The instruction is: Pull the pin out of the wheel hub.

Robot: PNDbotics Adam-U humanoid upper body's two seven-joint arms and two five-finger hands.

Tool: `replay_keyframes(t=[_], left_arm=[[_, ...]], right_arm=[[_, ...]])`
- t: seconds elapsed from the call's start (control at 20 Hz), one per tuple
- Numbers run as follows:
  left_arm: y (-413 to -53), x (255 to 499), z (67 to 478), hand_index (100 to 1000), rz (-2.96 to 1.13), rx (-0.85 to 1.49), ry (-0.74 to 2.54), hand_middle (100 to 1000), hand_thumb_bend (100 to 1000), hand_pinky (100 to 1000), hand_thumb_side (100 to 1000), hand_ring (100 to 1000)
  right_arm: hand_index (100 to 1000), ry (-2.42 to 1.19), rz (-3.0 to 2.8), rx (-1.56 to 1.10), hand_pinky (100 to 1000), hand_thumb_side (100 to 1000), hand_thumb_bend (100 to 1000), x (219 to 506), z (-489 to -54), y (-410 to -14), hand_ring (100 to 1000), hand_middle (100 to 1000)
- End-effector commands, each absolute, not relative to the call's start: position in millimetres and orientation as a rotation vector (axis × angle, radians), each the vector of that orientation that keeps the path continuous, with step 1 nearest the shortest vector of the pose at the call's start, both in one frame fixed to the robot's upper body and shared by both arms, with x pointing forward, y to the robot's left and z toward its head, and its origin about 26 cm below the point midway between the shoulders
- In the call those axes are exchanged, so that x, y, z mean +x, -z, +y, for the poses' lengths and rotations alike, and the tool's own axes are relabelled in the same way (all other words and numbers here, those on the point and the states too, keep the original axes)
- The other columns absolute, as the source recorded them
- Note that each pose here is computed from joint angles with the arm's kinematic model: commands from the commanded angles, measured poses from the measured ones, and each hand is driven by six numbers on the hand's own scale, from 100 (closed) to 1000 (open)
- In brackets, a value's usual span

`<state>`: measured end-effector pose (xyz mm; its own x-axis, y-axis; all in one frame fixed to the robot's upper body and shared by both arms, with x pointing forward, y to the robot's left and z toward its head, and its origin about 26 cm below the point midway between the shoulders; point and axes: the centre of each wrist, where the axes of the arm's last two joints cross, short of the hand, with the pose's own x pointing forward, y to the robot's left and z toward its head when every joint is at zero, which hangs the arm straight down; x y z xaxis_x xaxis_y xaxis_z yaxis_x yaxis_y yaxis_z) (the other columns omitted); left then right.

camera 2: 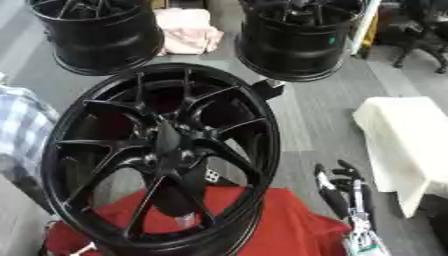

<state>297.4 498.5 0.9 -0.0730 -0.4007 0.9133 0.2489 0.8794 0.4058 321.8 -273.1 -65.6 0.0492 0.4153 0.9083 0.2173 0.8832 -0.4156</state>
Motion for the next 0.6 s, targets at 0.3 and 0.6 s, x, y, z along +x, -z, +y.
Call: replay_keyframes(t=[0.3,0.6], left_arm=[[5,285,477,764,-1.623,0.146,0.304,701,377,714,649,699],[7,283,473,753,-1.613,0.159,0.264,685,327,705,632,683]], right_arm=[[882,-0.167,-1.572,-0.527,725,592,330,330,-276,52,672,712],[881,-0.169,-1.574,-0.527,724,590,328,330,-276,51,670,711]])
